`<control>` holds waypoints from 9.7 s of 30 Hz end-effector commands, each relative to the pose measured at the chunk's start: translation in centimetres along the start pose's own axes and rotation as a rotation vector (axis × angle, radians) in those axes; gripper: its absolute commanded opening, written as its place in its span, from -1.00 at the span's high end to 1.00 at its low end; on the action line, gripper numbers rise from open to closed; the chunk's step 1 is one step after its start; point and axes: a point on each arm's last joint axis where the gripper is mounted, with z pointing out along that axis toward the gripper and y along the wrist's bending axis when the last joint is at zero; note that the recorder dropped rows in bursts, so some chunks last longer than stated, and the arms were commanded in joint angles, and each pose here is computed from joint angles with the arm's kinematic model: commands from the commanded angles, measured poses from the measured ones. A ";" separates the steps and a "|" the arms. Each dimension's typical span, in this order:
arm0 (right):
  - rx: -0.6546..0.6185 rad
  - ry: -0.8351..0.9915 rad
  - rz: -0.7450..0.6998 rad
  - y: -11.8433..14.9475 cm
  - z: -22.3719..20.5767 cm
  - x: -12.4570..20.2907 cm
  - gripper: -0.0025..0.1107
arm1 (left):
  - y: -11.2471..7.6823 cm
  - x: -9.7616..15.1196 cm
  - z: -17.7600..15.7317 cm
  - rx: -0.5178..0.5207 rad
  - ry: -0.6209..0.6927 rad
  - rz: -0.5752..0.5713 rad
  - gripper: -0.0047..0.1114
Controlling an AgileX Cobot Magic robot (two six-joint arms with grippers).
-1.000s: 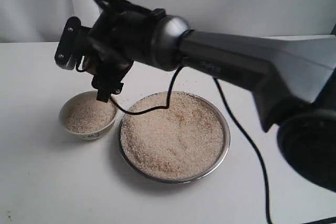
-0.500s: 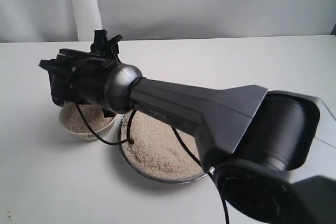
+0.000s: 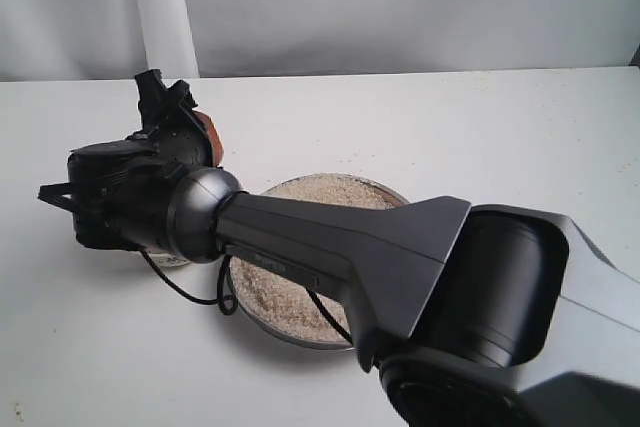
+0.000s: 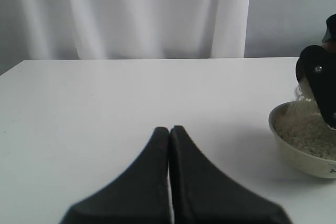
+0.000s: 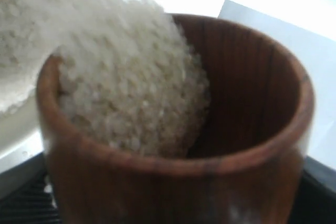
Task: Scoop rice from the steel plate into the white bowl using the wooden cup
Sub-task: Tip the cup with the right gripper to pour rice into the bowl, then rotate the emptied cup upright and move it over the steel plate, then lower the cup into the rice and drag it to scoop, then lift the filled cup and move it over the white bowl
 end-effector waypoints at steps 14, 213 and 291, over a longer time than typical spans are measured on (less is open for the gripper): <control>0.002 0.106 -0.060 -0.7 -0.5 1.3 0.96 | 0.0 0.0 0.0 0.002 -0.007 -0.003 0.92; -0.737 0.069 0.169 12.8 -0.1 10.2 0.96 | 0.0 0.0 0.0 0.002 -0.007 -0.003 0.92; -0.372 -0.477 0.953 -3.9 -4.5 14.4 0.96 | 0.0 0.0 0.0 0.002 -0.007 -0.003 0.92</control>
